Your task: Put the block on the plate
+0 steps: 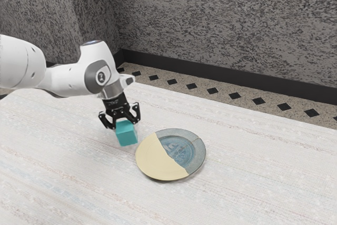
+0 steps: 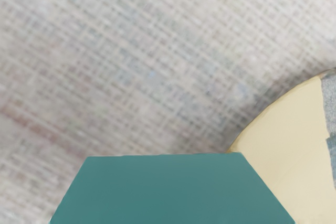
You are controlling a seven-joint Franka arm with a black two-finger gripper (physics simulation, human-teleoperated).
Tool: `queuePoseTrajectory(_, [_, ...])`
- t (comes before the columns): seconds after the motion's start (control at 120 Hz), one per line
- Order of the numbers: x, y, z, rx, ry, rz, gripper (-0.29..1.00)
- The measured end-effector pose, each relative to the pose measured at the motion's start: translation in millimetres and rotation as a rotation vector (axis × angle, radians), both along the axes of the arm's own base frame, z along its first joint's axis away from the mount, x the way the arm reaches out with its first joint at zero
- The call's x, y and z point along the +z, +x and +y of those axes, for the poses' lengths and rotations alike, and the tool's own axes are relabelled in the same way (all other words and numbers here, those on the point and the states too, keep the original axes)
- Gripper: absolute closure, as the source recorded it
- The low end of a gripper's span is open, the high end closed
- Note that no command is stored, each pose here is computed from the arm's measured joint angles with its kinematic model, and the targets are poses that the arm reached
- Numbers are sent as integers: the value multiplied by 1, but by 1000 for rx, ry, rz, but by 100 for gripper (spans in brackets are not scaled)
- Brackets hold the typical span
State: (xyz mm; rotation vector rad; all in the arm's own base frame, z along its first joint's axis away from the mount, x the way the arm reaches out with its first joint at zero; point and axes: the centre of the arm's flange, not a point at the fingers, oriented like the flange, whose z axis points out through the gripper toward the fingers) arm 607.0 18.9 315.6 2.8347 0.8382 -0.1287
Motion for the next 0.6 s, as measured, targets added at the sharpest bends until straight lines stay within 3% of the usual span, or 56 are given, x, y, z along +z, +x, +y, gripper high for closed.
queuePoseTrajectory(0.6, [4,-12,-141,-185,-55,2,29])
